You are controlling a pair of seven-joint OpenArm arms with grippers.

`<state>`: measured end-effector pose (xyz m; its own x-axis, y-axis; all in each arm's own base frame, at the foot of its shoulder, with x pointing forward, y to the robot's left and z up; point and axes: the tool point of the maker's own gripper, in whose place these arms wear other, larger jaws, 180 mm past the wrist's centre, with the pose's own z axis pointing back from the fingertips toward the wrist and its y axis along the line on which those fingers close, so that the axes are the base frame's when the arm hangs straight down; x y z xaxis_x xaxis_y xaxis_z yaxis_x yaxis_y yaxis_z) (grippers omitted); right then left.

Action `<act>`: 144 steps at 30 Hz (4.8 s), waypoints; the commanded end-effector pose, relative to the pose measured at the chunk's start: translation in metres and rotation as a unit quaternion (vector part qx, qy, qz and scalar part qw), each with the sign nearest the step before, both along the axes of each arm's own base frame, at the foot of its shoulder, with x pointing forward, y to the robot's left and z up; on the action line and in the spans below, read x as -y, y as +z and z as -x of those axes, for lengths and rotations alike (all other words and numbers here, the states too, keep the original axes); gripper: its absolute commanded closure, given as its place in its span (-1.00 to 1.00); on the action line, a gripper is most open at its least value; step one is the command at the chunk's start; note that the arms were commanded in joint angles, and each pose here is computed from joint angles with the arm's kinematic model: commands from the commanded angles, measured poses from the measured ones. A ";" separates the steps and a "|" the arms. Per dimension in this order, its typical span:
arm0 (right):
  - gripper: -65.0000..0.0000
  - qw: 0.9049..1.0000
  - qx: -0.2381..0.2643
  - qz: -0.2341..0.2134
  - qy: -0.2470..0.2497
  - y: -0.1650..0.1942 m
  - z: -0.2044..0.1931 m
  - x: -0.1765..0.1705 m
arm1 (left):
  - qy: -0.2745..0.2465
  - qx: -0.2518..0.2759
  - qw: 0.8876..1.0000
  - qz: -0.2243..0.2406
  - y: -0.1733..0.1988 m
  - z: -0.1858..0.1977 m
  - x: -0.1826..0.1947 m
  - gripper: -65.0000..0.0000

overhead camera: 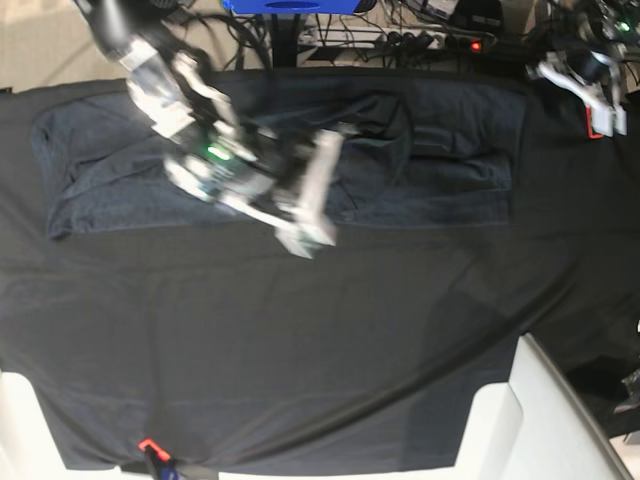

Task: Fold the T-shirt properly

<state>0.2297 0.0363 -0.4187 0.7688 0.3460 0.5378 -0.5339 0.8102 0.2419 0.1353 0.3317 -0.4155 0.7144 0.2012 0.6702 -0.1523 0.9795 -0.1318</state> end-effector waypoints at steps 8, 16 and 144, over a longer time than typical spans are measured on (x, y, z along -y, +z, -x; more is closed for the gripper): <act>1.00 0.988 0.062 -0.005 -0.143 0.012 0.019 0.098 | -0.029 0.082 0.995 0.055 0.028 -0.035 -0.006 -0.69; 1.00 0.977 0.036 0.035 -0.207 -0.011 0.033 0.153 | 0.037 0.011 0.992 0.117 -0.036 -0.053 -0.027 -1.00; 1.00 0.976 -0.012 0.050 -0.213 -0.042 0.052 0.161 | -0.361 -0.025 0.910 0.202 0.009 -0.078 0.402 -0.27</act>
